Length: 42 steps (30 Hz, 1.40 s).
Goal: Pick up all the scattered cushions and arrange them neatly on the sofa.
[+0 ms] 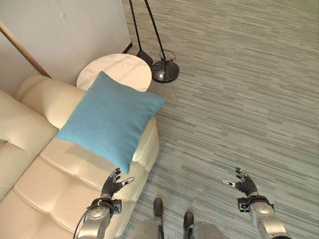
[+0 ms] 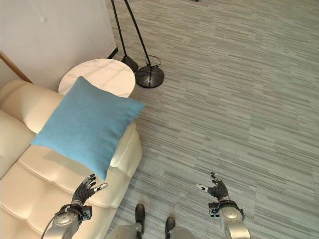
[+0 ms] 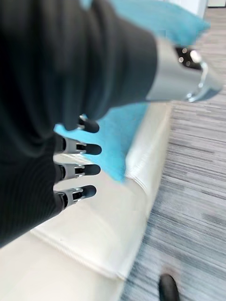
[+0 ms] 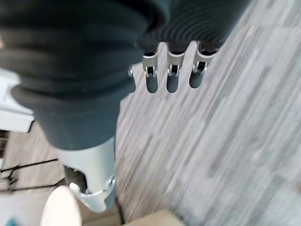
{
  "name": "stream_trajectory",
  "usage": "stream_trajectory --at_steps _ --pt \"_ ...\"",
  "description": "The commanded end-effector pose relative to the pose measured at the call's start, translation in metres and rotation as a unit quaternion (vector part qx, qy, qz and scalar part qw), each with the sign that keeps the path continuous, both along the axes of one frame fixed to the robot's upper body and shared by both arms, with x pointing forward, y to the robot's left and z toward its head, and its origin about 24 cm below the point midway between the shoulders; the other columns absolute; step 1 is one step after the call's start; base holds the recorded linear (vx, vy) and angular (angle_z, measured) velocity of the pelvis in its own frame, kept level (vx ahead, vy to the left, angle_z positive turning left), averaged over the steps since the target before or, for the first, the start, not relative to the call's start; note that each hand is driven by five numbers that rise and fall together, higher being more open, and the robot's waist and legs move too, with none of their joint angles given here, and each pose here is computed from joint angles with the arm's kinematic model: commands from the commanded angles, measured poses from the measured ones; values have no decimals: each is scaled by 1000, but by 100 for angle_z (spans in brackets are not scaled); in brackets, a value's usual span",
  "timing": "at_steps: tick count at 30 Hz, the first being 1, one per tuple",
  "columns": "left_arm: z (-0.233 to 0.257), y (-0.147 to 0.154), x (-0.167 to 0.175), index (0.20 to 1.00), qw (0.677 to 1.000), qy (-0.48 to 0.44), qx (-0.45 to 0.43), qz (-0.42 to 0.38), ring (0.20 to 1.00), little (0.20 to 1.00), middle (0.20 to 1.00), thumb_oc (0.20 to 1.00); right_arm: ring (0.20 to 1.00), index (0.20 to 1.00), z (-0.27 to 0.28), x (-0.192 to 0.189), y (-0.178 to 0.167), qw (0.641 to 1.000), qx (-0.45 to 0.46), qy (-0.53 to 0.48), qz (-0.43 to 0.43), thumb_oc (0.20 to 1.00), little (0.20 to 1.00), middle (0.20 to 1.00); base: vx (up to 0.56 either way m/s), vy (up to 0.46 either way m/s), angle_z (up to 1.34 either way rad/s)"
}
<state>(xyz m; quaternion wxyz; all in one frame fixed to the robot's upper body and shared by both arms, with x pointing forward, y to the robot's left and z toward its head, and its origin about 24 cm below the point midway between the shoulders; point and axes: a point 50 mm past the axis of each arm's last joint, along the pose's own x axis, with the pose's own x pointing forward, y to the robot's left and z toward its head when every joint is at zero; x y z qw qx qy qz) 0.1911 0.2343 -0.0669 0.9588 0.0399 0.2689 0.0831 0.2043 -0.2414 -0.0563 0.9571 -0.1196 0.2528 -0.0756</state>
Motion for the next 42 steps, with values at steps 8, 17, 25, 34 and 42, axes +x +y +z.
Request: stream_trajectory --at_steps 8,17,25,34,42 --pt "23 17 15 1000 998 -57 29 10 1000 1000 1000 1000 1000 1000 6 3 -5 1000 -3 -18 -18 1000 1000 1000 236 -106 34" --pt "5 0 13 1000 996 -35 -65 58 1000 1000 1000 1000 1000 1000 -3 -7 -12 1000 2 4 -27 1000 1000 1000 247 -233 62" --pt "2 -6 18 1000 997 -23 -57 42 1000 1000 1000 1000 1000 1000 -1 -9 -19 999 6 -3 -54 1000 1000 1000 143 -23 71" --pt "0 8 6 1000 997 -15 -42 68 1000 1000 1000 1000 1000 1000 -1 -1 -5 1000 2 0 -28 1000 1000 1000 165 160 48" --pt "-1 17 1 1000 996 -8 -33 80 1000 1000 1000 1000 1000 1000 -9 -4 11 1000 24 16 -9 1000 1000 1000 121 101 40"
